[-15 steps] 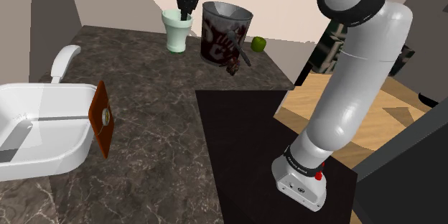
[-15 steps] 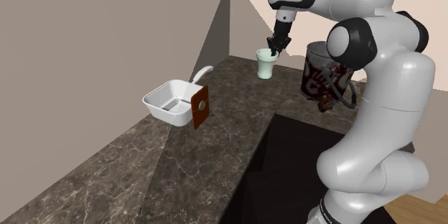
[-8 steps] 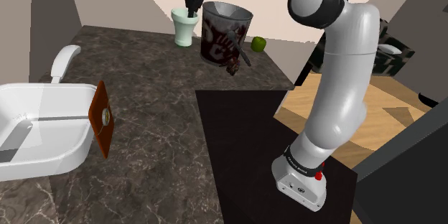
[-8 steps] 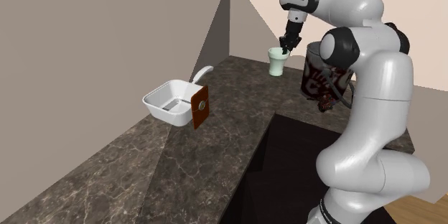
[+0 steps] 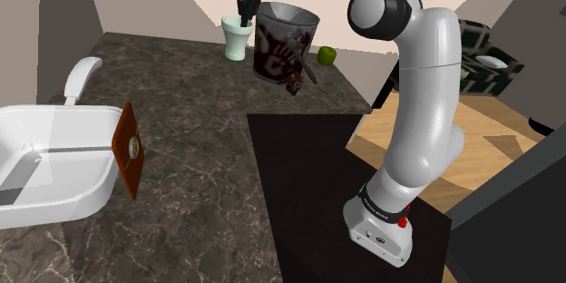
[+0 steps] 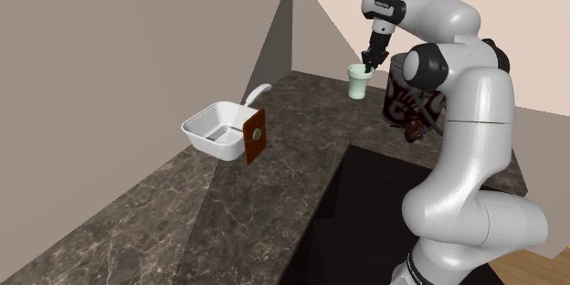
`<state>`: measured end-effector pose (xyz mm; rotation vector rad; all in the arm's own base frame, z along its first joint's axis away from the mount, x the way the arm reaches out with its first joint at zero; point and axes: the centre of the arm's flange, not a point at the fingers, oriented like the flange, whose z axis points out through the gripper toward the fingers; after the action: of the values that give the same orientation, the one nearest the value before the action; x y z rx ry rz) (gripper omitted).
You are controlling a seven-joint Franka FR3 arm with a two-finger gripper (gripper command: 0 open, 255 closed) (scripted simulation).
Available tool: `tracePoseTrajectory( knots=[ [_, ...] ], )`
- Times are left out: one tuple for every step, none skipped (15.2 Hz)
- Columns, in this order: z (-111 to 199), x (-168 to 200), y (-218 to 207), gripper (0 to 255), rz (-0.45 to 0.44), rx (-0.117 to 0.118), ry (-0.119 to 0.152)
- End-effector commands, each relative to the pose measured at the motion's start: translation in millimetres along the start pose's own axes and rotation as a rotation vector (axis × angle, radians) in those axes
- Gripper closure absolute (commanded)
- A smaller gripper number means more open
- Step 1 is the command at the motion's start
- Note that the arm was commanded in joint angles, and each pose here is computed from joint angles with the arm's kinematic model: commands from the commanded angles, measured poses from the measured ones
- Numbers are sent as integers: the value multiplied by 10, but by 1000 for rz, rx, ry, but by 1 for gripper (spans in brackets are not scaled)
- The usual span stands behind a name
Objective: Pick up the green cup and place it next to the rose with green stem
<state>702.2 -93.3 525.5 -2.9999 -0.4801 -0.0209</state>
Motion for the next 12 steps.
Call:
tracePoseTrajectory(
  knots=[
    [104,-8,5,255,0,0,1],
    [156,-10,10,255,0,0,1],
    [209,-11,15,255,0,0,1],
    [261,-13,20,255,0,0,1],
    [314,-15,26,255,0,0,1],
    [366,-16,31,255,0,0,1],
    [419,-18,36,255,0,0,1],
    [471,-19,41,255,0,0,1],
    [524,-21,47,255,0,0,1],
    [576,-22,52,255,0,0,1],
    [629,-24,57,255,0,0,1],
    [681,-26,62,255,0,0,1]
  ],
)
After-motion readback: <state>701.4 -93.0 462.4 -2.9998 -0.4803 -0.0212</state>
